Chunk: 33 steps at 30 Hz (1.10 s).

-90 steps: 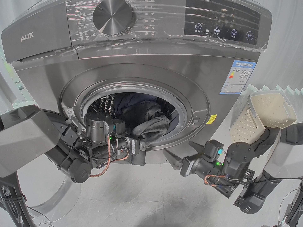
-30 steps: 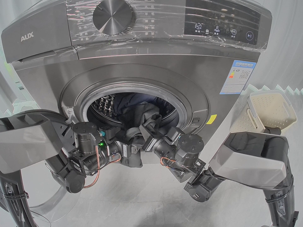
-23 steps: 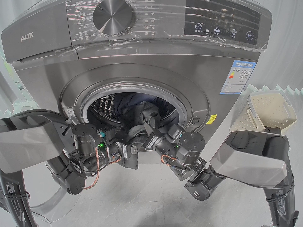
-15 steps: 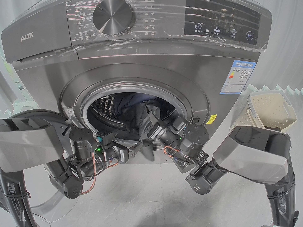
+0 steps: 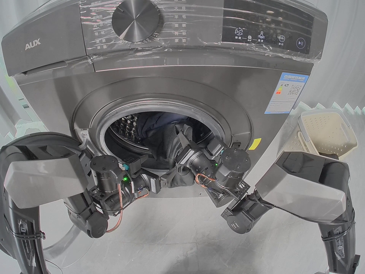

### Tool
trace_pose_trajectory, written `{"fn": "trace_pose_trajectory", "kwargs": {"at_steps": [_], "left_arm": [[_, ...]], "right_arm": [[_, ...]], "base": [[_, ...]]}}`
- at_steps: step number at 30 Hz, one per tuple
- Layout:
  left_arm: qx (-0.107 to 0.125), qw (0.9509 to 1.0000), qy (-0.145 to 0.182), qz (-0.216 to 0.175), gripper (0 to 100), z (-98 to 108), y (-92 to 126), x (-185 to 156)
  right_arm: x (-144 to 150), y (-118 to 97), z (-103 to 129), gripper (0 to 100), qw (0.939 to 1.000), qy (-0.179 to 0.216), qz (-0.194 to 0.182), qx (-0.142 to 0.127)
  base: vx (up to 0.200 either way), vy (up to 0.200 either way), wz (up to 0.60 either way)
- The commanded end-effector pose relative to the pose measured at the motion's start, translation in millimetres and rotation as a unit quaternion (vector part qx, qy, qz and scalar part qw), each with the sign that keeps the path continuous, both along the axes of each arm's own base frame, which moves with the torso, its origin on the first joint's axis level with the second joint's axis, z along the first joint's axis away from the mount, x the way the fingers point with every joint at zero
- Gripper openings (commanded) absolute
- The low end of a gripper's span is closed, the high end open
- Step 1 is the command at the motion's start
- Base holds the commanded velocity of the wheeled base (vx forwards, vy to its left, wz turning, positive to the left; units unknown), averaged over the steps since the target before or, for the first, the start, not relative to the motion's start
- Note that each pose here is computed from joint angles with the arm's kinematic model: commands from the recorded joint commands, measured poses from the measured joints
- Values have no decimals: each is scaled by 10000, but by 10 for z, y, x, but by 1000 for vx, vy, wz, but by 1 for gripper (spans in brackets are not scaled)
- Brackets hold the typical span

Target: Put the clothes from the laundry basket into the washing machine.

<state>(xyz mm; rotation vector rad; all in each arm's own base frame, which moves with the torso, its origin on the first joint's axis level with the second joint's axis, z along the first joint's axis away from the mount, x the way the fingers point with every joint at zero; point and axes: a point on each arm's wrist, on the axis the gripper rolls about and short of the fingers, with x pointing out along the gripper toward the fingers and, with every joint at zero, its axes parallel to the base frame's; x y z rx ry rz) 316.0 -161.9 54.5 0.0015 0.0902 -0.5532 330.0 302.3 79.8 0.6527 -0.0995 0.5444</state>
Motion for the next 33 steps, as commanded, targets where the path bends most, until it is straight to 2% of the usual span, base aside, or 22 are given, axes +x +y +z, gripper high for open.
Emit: {"fn": "trace_pose_trajectory", "kwargs": {"at_steps": [1,2,14,18,23,24,27,30,32,33], "left_arm": [[-30,10000,7,-49,100,-161,-128,165],[-33,10000,0,-49,100,-171,-140,187],[-147,9997,-208,-26,100,-181,-275,489],[-195,9993,-304,12,100,-194,-305,619],[-208,9992,-323,127,100,-221,-315,777],[-214,9991,-337,135,0,-217,-319,786],[-214,9991,-338,150,0,-214,-312,803],[-239,9989,-358,197,0,-194,-296,833],[-291,9982,-452,257,0,-152,-273,883],[-339,9974,-539,326,0,-116,-256,931]], "right_arm": [[-60,48,-10,0,9999,18,95,-28],[-68,50,-17,100,9999,25,101,-46],[-136,117,9,100,9998,6,205,-5],[-233,123,-80,100,9993,156,274,-192],[-341,66,-161,100,9977,255,270,-568],[-355,51,-159,100,9973,242,258,-637],[-393,-21,-48,100,9976,191,169,-648],[-484,-159,163,100,9982,127,56,-585],[-568,-264,199,100,9973,183,33,-714],[-657,-365,183,100,9952,258,19,-938]], "base": [[0,0,0],[0,0,0],[0,0,0],[0,0,0],[0,0,0],[0,0,0],[0,0,0],[0,0,0],[0,0,0],[0,0,0]]}}
